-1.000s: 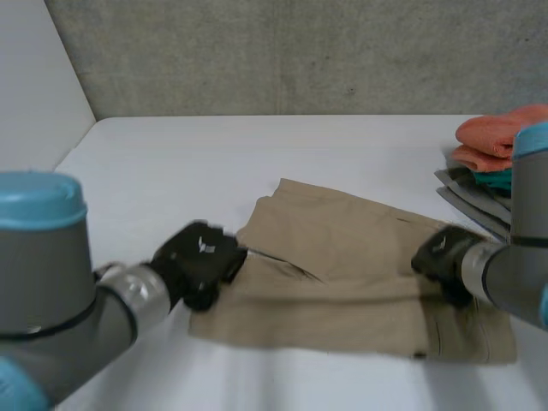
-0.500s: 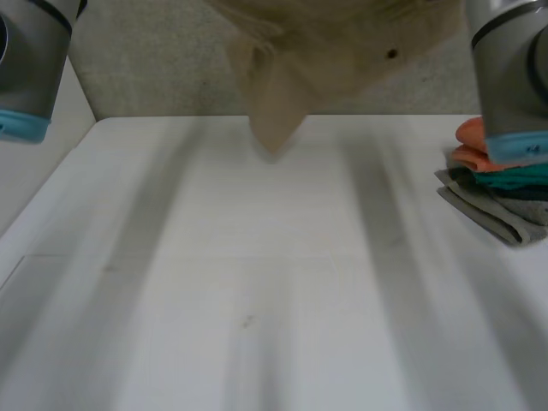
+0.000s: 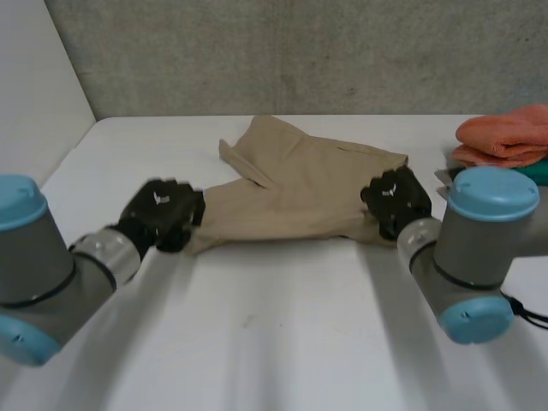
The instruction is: Fold the laundry.
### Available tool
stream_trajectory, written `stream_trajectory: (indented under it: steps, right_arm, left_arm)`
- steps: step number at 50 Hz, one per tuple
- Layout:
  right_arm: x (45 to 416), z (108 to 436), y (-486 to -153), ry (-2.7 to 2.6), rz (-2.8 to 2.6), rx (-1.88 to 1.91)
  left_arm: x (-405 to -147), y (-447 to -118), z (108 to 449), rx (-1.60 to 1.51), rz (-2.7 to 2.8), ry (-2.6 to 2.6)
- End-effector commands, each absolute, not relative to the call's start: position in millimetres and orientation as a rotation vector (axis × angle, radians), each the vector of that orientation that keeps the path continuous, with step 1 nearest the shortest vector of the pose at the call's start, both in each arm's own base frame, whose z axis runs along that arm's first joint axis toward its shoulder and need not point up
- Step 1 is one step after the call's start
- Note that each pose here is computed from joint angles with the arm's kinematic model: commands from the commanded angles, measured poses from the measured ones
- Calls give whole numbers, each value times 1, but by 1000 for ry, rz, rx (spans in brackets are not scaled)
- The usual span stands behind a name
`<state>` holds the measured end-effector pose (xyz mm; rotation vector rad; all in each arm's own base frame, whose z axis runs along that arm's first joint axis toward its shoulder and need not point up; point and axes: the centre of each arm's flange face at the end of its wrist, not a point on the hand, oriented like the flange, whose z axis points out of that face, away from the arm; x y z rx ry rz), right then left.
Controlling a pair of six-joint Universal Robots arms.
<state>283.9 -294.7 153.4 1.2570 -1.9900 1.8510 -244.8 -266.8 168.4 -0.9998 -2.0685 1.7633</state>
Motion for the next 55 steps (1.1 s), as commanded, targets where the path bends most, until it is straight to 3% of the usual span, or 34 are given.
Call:
stream_trajectory:
  steps: [1, 15, 20, 26, 29, 33, 43, 55]
  right_arm:
    - [265, 171, -257, -2055, 1650, 1408]
    - [210, 187, -169, -2295, 665, 1888]
    - [210, 190, -182, -2262, 764, 1893]
    - [217, 183, -226, -2227, 993, 1727]
    - [218, 180, -255, -2236, 1108, 1532]
    - [218, 181, -280, -2217, 1229, 1356]
    - [233, 176, -336, -1983, 1652, 1115]
    - [239, 158, -382, -1772, 1762, 998]
  left_arm:
    - [-235, -224, 167, -1156, 1577, -2161]
    - [-220, -112, 174, -1589, 947, -2239]
    - [-225, -92, 179, -1730, 859, -2147]
    - [-254, -151, 184, -1757, 1301, -2064]
    - [-284, -207, 192, -1676, 1646, -2031]
    - [-314, -250, 203, -1574, 1879, -1968]
    - [-380, -312, 206, -1406, 2052, -1770]
    - [-422, -351, 181, -1281, 2313, -1590]
